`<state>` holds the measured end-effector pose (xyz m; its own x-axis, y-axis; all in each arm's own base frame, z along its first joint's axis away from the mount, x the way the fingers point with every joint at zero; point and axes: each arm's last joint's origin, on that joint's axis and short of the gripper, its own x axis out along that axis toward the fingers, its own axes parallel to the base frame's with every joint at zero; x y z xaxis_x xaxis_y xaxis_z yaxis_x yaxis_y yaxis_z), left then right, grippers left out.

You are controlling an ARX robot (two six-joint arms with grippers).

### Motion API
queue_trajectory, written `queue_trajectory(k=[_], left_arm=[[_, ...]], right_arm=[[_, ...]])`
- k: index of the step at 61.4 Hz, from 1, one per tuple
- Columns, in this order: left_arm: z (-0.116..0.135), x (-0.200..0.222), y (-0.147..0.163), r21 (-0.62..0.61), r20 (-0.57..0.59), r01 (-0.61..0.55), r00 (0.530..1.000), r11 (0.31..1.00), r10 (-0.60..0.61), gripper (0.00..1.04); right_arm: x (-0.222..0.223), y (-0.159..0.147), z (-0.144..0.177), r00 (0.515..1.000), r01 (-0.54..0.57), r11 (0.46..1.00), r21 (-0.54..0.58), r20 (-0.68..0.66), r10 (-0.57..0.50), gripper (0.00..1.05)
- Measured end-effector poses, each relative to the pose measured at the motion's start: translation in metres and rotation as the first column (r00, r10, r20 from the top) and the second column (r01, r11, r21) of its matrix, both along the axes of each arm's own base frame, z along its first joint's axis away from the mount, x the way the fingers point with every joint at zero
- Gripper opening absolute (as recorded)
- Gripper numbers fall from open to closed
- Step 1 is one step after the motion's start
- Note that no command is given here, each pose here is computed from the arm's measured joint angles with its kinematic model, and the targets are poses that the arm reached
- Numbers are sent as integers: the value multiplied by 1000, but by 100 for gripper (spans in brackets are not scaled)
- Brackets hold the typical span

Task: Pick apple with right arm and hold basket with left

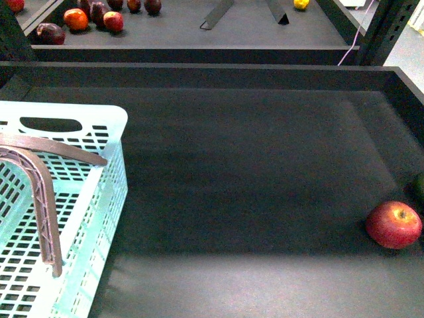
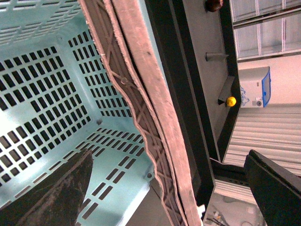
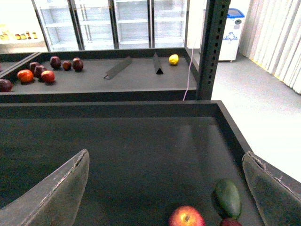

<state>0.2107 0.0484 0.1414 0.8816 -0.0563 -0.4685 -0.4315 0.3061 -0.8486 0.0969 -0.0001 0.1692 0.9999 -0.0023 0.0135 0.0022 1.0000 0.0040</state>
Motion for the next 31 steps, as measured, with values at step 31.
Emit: queue_trajectory(k=[31], left_arm=[[-13, 53, 7, -27, -31, -9, 999, 1000, 8, 65]], right_arm=[[0, 0, 0, 1000, 0, 1000, 0, 0, 0, 96]])
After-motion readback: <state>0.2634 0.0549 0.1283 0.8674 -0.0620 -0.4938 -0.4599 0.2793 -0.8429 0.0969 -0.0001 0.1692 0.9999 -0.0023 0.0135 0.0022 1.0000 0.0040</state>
